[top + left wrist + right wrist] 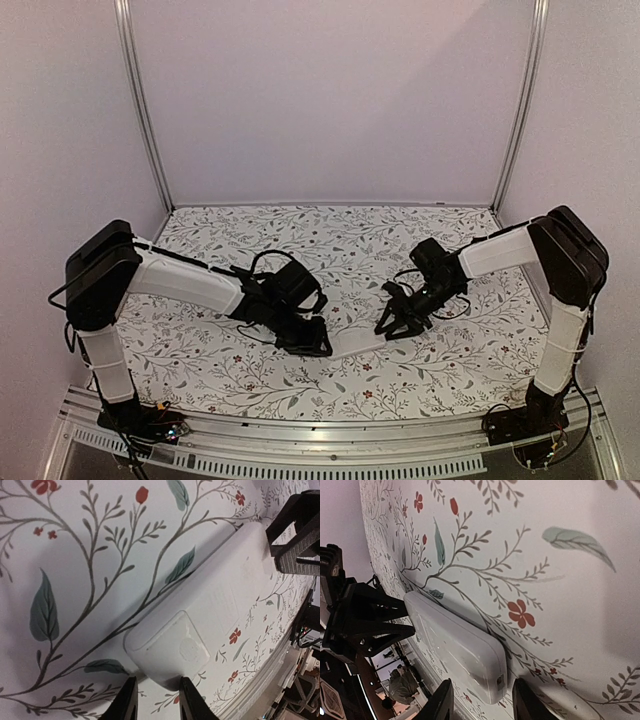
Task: Load the batteries into the remote control
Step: Load the battery cover onto the remote control without the battery cover.
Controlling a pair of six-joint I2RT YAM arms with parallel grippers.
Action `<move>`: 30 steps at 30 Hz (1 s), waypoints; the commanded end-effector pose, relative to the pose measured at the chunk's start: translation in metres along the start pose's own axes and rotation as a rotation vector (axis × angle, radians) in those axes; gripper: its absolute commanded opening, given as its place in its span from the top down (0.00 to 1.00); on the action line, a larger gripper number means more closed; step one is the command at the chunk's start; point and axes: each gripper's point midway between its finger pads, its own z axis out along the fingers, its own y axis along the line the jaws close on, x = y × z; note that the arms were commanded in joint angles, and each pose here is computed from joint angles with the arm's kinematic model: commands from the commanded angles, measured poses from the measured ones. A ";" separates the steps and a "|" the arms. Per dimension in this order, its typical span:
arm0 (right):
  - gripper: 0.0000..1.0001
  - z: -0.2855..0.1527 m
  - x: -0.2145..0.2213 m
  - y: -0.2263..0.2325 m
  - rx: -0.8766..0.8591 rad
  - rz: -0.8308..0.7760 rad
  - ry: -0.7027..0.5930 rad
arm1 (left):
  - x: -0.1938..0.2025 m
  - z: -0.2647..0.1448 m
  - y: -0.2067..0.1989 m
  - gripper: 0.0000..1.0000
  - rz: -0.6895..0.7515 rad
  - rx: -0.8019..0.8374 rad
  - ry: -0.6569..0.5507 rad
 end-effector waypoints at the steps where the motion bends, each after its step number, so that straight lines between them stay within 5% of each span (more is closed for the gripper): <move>1: 0.56 -0.012 -0.003 -0.017 0.075 0.004 -0.043 | -0.007 -0.019 -0.011 0.66 0.016 0.041 -0.064; 7: 0.48 -0.021 0.008 -0.023 0.109 0.007 -0.041 | -0.008 -0.026 -0.004 0.59 0.012 0.009 -0.090; 15: 0.63 -0.017 0.007 -0.016 0.080 -0.014 -0.031 | -0.008 -0.014 -0.011 0.67 0.014 0.028 -0.070; 30: 0.71 -0.005 0.002 -0.009 0.065 -0.030 -0.014 | -0.011 -0.003 -0.010 0.75 0.022 -0.018 -0.051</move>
